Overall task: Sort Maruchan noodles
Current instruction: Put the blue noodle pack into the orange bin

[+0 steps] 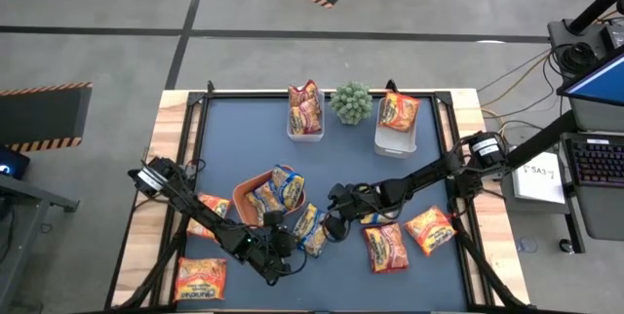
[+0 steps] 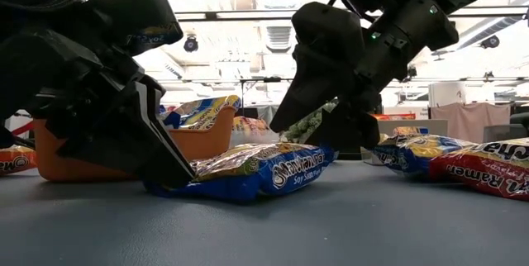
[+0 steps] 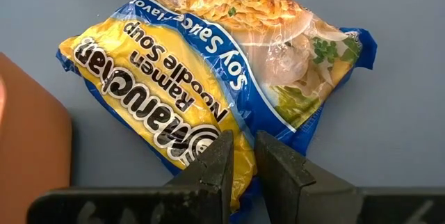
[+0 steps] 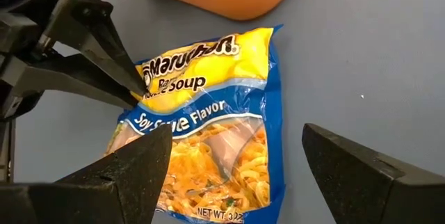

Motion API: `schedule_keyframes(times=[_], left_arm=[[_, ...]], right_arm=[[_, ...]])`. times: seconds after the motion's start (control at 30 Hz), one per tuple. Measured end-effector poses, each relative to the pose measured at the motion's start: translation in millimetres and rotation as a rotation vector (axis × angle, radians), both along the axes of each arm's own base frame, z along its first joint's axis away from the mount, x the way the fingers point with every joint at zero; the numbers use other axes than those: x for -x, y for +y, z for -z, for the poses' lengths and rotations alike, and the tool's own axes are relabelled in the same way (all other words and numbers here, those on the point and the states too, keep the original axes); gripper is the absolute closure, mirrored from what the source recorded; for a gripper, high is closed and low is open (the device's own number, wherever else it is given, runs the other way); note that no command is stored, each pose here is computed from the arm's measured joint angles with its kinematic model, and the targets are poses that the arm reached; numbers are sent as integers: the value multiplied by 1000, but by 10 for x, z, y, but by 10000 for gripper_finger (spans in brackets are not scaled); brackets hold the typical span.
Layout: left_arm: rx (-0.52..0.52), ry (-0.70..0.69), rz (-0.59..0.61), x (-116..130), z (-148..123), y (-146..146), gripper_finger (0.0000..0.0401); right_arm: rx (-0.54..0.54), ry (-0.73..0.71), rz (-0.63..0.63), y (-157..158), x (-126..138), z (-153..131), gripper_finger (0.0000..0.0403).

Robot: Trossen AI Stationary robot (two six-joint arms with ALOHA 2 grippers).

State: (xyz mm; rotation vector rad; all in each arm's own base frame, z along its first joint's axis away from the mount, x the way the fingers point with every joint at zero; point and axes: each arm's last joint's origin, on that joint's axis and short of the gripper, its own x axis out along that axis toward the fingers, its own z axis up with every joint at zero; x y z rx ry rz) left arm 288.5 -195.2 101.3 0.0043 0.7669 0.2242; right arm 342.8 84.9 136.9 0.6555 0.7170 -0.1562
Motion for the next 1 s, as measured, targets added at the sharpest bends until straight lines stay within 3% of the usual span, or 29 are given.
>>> schedule_keyframes(times=[0.37, 0.67, 1.0], left_arm=[[-5, -7, -3, -6, 2, 10, 354], [-6, -9, -3, -1, 10, 16, 354], [-6, -10, -3, -2, 10, 15, 354]], right_arm=[[-35, -9, -56, 77, -183, 199, 92], [-74, -43, -143, 130, -312, 75, 99], [-95, -80, -146, 131, -353, 23, 137]])
